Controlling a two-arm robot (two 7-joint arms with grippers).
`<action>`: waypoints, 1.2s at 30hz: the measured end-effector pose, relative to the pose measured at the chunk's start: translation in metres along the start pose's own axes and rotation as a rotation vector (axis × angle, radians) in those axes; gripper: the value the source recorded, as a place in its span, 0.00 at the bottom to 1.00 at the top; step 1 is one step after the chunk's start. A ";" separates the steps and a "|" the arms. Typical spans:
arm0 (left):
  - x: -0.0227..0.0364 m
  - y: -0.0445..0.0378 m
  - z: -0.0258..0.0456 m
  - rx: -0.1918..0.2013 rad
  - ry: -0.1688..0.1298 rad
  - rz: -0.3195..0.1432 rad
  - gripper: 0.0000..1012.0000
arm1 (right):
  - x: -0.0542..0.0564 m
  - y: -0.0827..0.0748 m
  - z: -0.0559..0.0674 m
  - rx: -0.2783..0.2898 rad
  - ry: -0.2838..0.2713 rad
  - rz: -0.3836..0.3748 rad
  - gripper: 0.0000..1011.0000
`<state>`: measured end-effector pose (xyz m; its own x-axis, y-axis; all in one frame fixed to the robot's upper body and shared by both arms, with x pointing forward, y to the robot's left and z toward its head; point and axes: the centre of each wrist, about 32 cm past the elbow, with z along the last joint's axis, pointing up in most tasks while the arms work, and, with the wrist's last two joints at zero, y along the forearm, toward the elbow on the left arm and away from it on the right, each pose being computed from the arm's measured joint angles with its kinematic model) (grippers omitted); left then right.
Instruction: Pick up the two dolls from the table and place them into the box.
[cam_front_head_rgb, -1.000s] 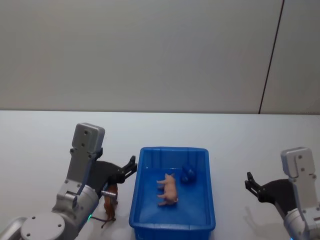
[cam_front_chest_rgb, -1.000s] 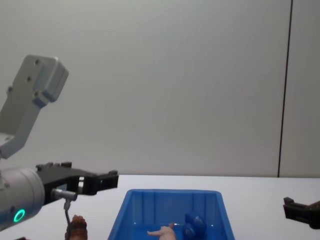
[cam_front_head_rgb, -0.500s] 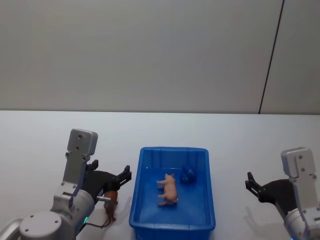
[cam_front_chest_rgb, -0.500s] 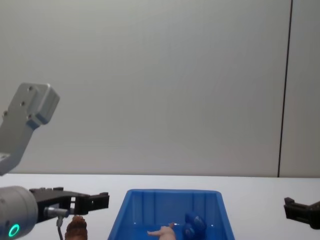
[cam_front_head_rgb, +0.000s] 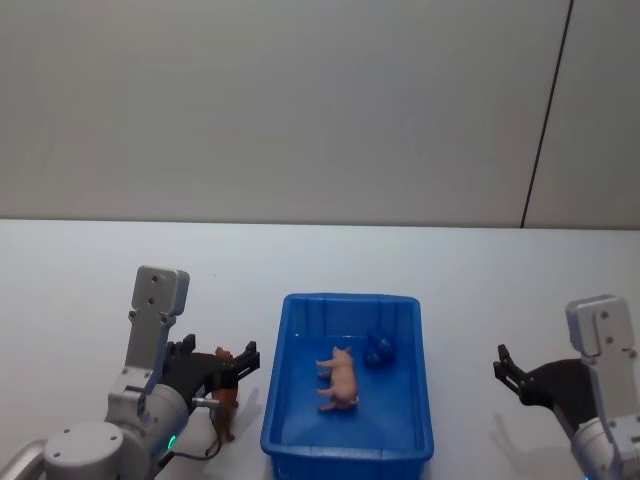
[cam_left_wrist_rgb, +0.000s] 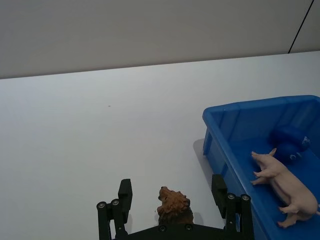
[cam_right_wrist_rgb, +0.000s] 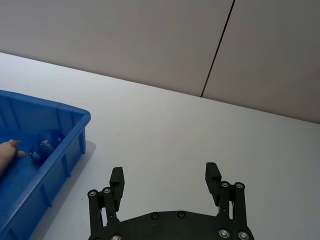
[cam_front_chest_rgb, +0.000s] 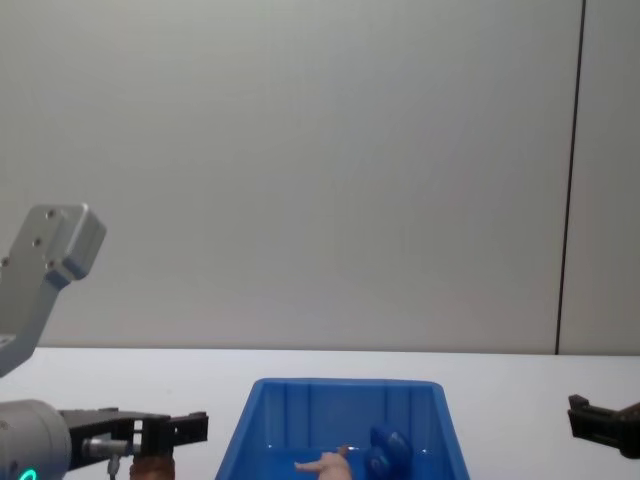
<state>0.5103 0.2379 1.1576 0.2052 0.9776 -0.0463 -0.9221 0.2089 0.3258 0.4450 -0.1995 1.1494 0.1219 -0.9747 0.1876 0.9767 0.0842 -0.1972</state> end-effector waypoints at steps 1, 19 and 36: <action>0.0008 -0.0013 -0.0010 0.005 0.006 -0.001 0.99 | 0.000 0.000 0.000 0.000 0.000 0.000 0.99; 0.0065 -0.0096 -0.0140 0.046 0.079 -0.015 0.68 | 0.000 0.000 0.000 0.000 0.000 0.000 0.99; 0.0040 -0.0075 -0.0170 0.018 0.092 -0.022 0.41 | 0.000 0.000 0.000 0.000 0.000 0.000 0.99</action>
<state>0.5124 0.2406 1.1389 0.1933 0.9712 -0.1395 -0.9114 0.2304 0.3410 0.4450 -0.1995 1.1494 0.1220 -0.9746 0.1876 0.9767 0.0843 -0.1972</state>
